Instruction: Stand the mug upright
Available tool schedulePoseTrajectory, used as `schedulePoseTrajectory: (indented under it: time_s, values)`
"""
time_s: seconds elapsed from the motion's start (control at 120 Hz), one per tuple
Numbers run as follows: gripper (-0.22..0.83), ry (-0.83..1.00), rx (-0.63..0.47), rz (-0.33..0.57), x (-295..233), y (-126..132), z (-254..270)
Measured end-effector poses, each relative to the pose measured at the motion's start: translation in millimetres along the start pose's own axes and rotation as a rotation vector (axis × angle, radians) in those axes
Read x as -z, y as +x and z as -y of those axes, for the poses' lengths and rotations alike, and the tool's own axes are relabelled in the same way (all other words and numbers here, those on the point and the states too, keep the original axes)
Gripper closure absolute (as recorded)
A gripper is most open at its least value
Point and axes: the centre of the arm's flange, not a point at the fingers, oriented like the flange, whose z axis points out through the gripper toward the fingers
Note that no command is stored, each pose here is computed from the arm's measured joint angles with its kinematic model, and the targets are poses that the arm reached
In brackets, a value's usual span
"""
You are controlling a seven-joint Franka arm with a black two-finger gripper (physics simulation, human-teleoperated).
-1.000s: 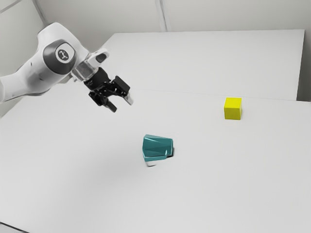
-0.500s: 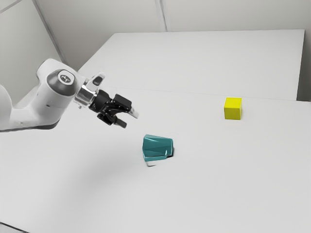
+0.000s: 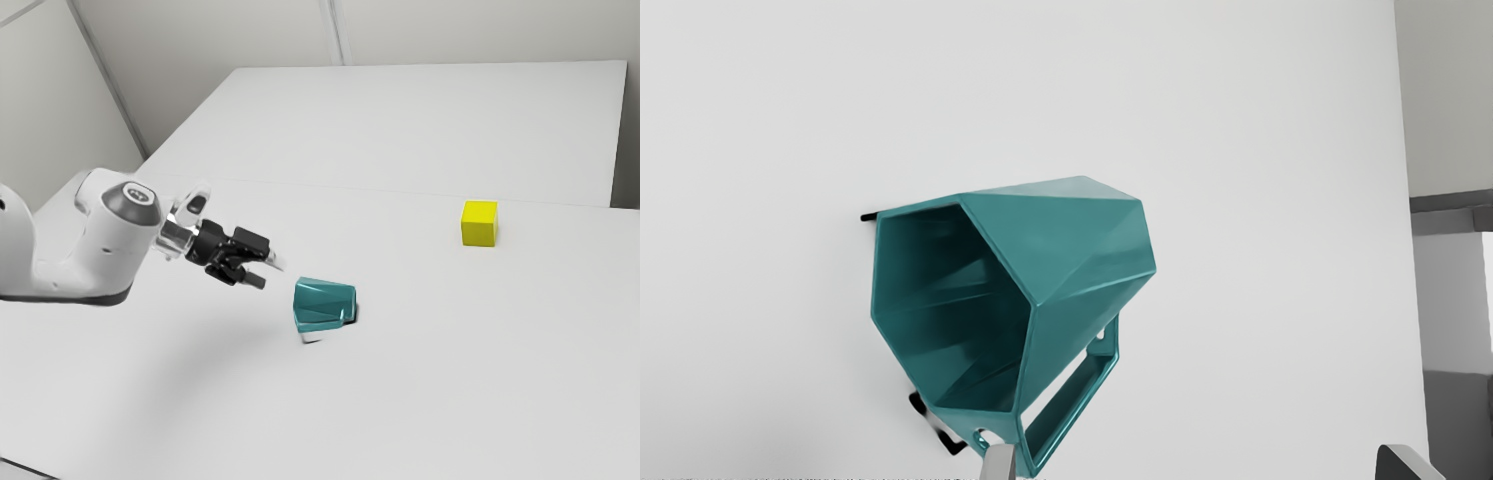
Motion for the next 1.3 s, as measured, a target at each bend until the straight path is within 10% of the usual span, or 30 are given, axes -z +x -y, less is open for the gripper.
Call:
schedulePoseTrajectory:
  time_s: [1.3]
  values:
    - [0.02,-0.158,-0.134,-0.171,-68.6,-28.0,43.8]
